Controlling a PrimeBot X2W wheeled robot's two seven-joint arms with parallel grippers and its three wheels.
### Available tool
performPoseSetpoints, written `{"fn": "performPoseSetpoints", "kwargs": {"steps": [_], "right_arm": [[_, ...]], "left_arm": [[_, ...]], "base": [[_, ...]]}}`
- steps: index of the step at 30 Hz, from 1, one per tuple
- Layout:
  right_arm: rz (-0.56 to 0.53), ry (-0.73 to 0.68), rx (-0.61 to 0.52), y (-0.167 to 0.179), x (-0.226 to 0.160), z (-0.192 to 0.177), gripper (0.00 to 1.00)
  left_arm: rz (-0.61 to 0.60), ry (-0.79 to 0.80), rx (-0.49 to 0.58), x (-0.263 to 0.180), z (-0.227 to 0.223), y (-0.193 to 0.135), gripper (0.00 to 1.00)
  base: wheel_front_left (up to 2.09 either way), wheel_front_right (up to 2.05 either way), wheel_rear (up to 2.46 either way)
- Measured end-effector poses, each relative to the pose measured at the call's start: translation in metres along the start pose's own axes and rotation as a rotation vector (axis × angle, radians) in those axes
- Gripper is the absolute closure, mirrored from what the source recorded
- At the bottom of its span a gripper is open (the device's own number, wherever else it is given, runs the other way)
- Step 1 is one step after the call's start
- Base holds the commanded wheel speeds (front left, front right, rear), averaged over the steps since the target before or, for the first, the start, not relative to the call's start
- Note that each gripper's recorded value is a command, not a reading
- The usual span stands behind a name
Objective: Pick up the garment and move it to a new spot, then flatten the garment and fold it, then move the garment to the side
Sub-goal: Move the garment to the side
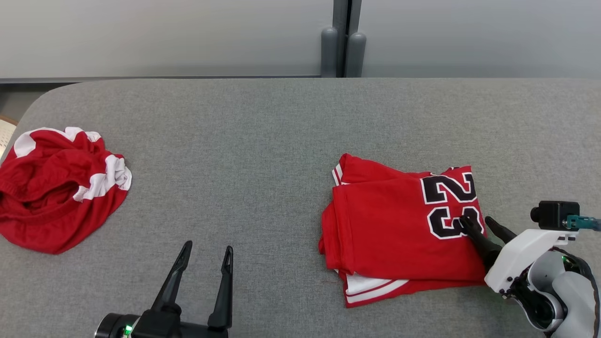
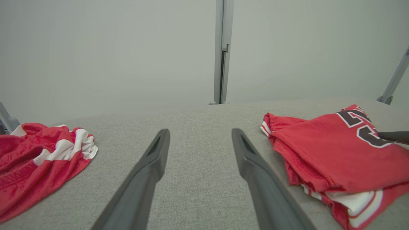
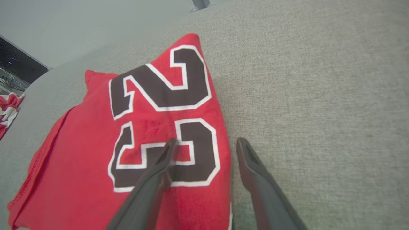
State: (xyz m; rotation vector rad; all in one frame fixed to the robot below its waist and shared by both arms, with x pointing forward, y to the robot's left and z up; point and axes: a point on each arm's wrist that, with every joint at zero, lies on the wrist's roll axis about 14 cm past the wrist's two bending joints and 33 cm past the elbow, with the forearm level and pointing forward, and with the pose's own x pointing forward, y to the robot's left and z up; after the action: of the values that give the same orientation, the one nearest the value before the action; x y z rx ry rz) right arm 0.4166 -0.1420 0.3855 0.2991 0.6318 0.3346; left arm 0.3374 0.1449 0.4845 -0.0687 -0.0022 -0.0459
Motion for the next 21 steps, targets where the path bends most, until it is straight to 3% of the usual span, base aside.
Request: {"fn": "performPoseSetpoints", "kwargs": {"steps": [1, 2, 3, 12, 21], "right_arm": [[0.003, 0.006, -0.003, 0.000, 0.002, 0.000, 0.56], [0.007, 0.006, -0.008, 0.001, 0.004, 0.000, 0.72], [0.011, 0.000, -0.019, 0.001, 0.006, 0.002, 1.00], [-0.017, -0.144, -0.108, -0.023, 0.021, 0.052, 1.00], [-0.182, -0.288, -0.225, -0.099, 0.018, 0.132, 1.00]], "left_arm": [[-0.001, -0.004, 0.001, 0.003, 0.001, 0.000, 0.00], [-0.002, -0.006, 0.001, 0.005, 0.002, 0.000, 0.00], [-0.003, -0.004, 0.001, 0.006, 0.001, 0.000, 0.00], [-0.027, 0.015, 0.003, 0.025, -0.007, -0.004, 0.00], [-0.099, 0.032, 0.014, 0.060, -0.023, -0.017, 0.00]], "base": [[0.00, 0.00, 0.00], [0.00, 0.00, 0.00], [0.00, 0.00, 0.00], [0.00, 0.00, 0.00], [0.00, 0.00, 0.00]]}}
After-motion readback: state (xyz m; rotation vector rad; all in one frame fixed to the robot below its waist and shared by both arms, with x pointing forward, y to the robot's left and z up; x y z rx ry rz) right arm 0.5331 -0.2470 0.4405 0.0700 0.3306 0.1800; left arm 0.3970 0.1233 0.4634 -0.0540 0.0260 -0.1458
